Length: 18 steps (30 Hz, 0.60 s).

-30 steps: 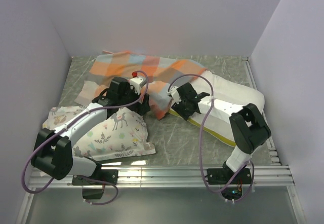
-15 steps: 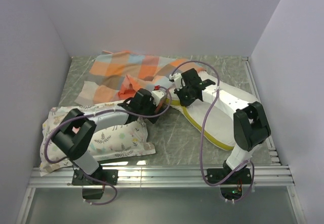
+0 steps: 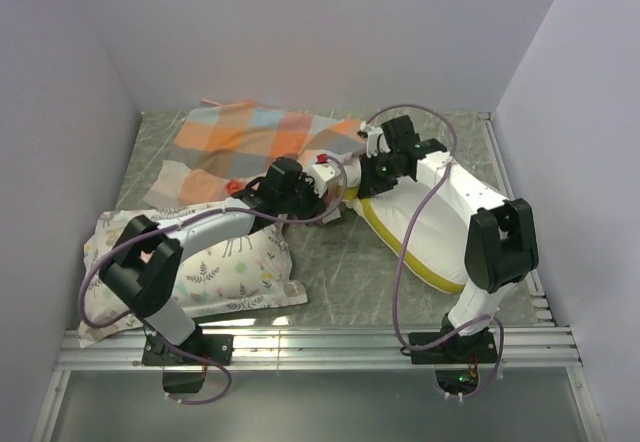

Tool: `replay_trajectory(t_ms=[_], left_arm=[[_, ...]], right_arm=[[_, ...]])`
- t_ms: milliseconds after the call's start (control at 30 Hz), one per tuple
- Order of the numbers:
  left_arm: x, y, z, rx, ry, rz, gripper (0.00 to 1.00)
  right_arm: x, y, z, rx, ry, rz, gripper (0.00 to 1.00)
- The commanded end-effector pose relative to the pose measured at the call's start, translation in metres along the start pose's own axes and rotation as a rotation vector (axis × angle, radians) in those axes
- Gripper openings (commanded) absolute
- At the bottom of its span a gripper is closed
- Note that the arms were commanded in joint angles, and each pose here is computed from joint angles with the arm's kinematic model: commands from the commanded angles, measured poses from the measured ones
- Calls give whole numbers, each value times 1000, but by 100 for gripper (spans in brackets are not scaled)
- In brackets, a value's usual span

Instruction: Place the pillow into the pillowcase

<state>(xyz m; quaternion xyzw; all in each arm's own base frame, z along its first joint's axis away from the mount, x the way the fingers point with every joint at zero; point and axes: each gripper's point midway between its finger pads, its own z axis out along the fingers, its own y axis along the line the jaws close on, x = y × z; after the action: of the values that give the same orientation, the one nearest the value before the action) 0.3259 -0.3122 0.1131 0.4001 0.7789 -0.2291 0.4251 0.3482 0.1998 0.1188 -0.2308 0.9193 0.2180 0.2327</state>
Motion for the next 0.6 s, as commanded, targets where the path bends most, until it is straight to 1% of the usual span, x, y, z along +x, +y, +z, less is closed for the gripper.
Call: replay_trajectory(t_ms=[0, 33, 67, 100, 133, 167, 233, 300, 333, 400, 433, 467, 500, 533, 567], left_arm=[[-69, -105, -51, 469, -130, 105, 0], [-74, -113, -58, 503, -135, 102, 0], [-77, -118, -61, 523, -135, 100, 0], [-84, -123, -66, 550, -140, 101, 0], [-84, -126, -69, 576, -136, 109, 0], [-82, -127, -67, 592, -119, 116, 0], [-81, -132, -72, 639, -98, 141, 0], [-76, -133, -71, 652, -75, 139, 0], [-72, -133, -72, 657, -62, 144, 0], [-63, -130, -73, 652, -46, 146, 0], [-55, -127, -73, 637, -22, 159, 3], [-53, -126, -78, 629, -19, 180, 22], [-52, -120, -81, 606, -14, 195, 33], [-50, -113, -85, 582, -6, 189, 42], [-59, -107, -95, 561, -31, 178, 52]], right_arm=[[-80, 48, -12, -250, -211, 112, 0], [-90, 54, -13, -283, -227, 175, 0], [-102, 59, -11, -312, -266, 187, 0], [-103, 62, -3, -347, -257, 225, 0], [-107, 65, 5, -378, -268, 287, 0], [-102, 70, 15, -401, -246, 317, 0], [-76, 71, 48, -409, -160, 402, 0], [-58, 71, 69, -400, -126, 424, 0], [-37, 66, 85, -386, -83, 467, 0], [-16, 58, 95, -366, -36, 497, 0], [-4, 58, 94, -366, -8, 505, 0], [0, 57, 90, -367, -1, 499, 0], [4, 56, 86, -367, 1, 468, 0], [11, 56, 78, -363, 26, 466, 18], [4, 61, 60, -370, -1, 431, 29]])
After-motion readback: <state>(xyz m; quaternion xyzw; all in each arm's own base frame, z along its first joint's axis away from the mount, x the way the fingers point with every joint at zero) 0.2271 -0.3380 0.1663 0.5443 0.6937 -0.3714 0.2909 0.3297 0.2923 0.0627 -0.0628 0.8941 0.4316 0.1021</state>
